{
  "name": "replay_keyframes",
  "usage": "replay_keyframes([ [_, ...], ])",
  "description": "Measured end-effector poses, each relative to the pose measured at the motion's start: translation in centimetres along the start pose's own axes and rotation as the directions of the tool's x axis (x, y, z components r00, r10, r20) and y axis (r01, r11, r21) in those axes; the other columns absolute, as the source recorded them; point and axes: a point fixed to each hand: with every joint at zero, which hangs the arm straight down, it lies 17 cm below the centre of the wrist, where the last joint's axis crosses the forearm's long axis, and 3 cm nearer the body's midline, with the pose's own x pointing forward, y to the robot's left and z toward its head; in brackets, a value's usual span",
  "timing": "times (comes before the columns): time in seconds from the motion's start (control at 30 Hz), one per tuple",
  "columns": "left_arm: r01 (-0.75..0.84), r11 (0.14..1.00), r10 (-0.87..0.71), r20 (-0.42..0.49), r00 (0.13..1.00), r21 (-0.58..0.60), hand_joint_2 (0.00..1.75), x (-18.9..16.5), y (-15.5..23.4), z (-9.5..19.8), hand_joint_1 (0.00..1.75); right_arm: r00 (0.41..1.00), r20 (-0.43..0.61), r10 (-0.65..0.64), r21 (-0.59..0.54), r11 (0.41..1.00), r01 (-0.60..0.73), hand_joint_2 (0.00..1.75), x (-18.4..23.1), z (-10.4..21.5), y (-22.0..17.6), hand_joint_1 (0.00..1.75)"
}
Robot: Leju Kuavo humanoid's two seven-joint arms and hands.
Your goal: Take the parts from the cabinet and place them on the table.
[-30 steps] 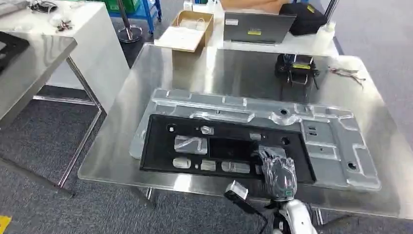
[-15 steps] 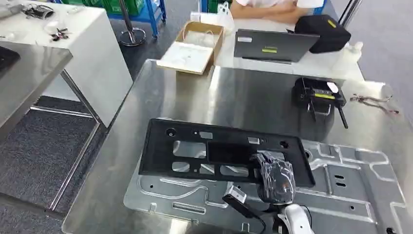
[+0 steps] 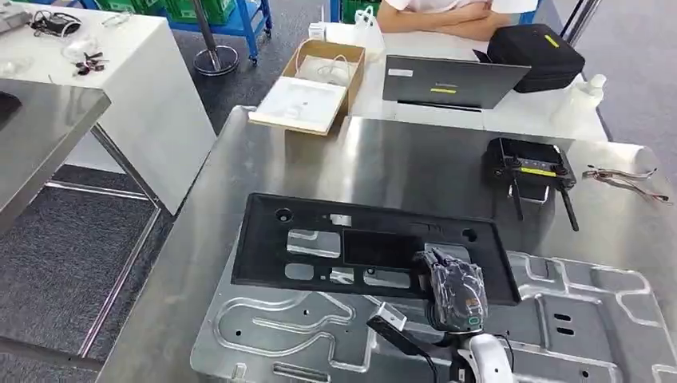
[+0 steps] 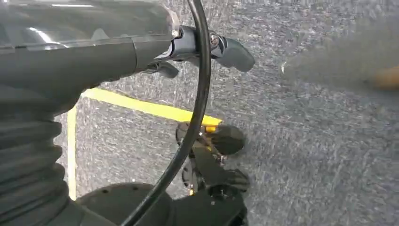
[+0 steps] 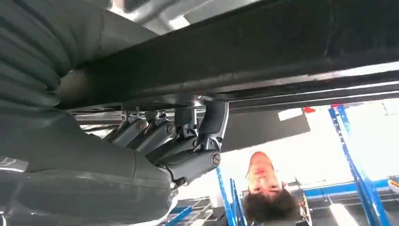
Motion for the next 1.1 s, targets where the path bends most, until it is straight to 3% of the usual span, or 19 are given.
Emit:
replay_keyframes([
  [1.1, 0.014, 1.000, -0.014, 0.019, 1.000, 0.004, 1.75, 1.7, 0.2, -0.6, 0.00, 1.000, -0.006, -0.001, 0.022, 1.000, 0.001, 1.75, -0.2, 0.1, 0.5, 1.75],
])
